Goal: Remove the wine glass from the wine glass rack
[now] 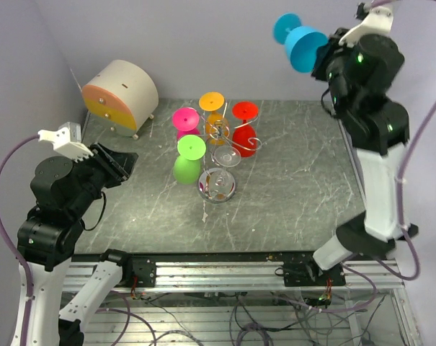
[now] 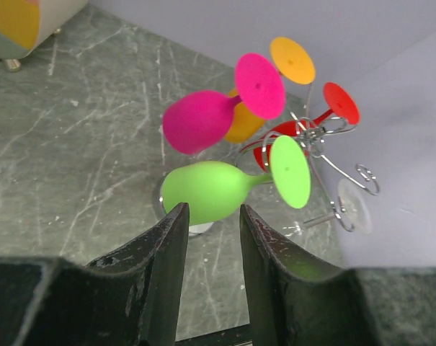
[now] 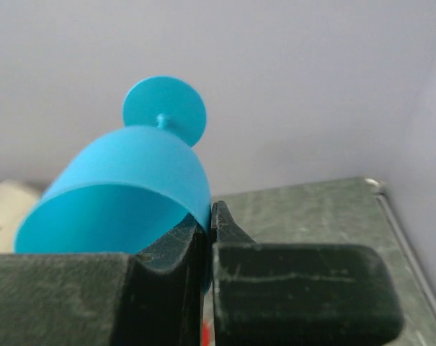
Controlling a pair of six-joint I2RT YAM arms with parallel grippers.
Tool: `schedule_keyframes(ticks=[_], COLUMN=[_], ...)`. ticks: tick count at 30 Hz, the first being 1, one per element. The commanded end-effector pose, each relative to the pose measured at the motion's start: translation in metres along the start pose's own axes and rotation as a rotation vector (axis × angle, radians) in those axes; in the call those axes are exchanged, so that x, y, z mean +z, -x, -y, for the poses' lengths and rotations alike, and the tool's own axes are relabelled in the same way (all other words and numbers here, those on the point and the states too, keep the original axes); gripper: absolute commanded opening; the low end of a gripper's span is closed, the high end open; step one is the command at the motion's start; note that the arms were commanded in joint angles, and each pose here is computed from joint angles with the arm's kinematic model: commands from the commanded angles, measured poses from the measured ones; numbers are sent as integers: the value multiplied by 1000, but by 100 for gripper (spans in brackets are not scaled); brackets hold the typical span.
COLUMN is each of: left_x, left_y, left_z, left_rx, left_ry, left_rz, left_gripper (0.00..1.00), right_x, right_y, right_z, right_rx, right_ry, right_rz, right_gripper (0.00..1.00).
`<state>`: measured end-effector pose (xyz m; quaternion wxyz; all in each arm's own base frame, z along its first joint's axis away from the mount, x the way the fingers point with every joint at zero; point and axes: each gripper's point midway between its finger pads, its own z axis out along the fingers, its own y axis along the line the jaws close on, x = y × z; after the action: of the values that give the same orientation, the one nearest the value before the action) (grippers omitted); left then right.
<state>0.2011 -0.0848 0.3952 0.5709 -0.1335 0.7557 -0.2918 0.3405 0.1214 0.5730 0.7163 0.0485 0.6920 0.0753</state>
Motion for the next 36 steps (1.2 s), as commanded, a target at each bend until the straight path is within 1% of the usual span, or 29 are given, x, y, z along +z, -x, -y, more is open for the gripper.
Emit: schedule_keyframes(ticks=[1,3,6,8,13,19,26,33,36], left_x=[5,3,0,-2,0,1,-5,-6,-5], left_y=[-9,-14,-20,-26,-44,-64,-71,-76,-79], left_z=[-25,-26,-30,-32,-40,-49,-58,-61,-63], left_rx=[47,46,45,44,32,13,22,14,4], left_ry=[95,95,96,96,98,107,133,141,141], left_rz=[-12,-23,-35,-46,-91,-138,-150,-159,-164], left_gripper=[45,45,44,44,44,43,43,43,43], right_x=[76,97,110,107,96,84,72,67,66], right_y=[-63,-107,-172,-210,-272,-313,-358,-372,-379], right_z=[80,118,150,161,165,167,158,163,164], right_rx=[-25,25,75,56,19,3,-53,-85,-91], right_ry=[-188,-214,-240,-274,-246,-230,-213,-237,-236], right_rz=[-196,-334,-536,-671,-892,-1014,-1144,-1176,-1192], right_gripper=[0,0,0,0,0,0,0,0,3])
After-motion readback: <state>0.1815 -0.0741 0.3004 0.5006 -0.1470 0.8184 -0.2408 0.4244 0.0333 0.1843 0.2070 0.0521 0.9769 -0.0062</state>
